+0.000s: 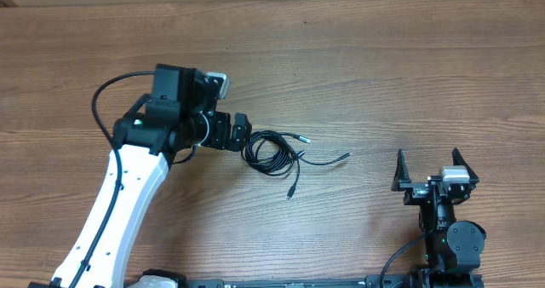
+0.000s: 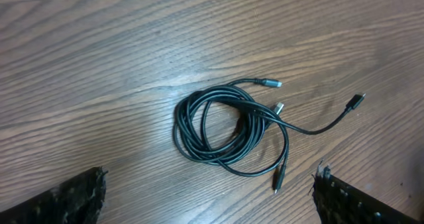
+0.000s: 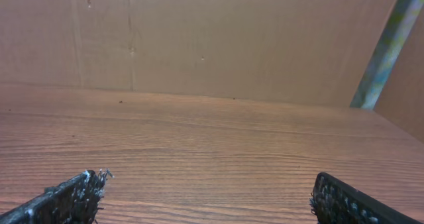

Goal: Untangle cables
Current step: 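Move the left gripper over the black cable bundle and lower it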

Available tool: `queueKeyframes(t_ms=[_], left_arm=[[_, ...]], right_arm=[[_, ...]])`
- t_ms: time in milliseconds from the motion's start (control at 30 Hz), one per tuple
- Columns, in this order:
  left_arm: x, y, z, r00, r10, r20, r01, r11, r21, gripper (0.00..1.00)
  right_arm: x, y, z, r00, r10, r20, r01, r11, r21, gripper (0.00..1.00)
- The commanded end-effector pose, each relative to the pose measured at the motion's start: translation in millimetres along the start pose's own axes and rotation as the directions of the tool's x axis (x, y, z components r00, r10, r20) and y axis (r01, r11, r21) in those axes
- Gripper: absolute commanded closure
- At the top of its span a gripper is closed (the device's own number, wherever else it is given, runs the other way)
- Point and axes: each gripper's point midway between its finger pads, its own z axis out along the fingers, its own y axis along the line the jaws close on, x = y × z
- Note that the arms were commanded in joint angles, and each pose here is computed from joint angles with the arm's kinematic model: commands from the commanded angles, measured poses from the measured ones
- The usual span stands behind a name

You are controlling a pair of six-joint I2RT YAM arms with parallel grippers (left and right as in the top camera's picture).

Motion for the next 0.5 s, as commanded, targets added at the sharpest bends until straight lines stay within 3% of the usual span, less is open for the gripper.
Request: queueKeyframes(t_ms=[0,467], left_arm=[[-5.3,-5.2,5.4,1.000,0.014,-0.003,-0.014,1.000,-0.003,0.00],[9.5,-16.6,38.9,0.989,-0.101,-0.106,0.102,0.995,0.006,0.00]], right_arm=[[1.9,-0.8,-0.1,1.000,-0.003,0.003,0.003,1.000,0.005,0.00],[1.8,-0.8,-0.1,1.000,-0.004,0.004,0.004,1.000,0.005,0.00]])
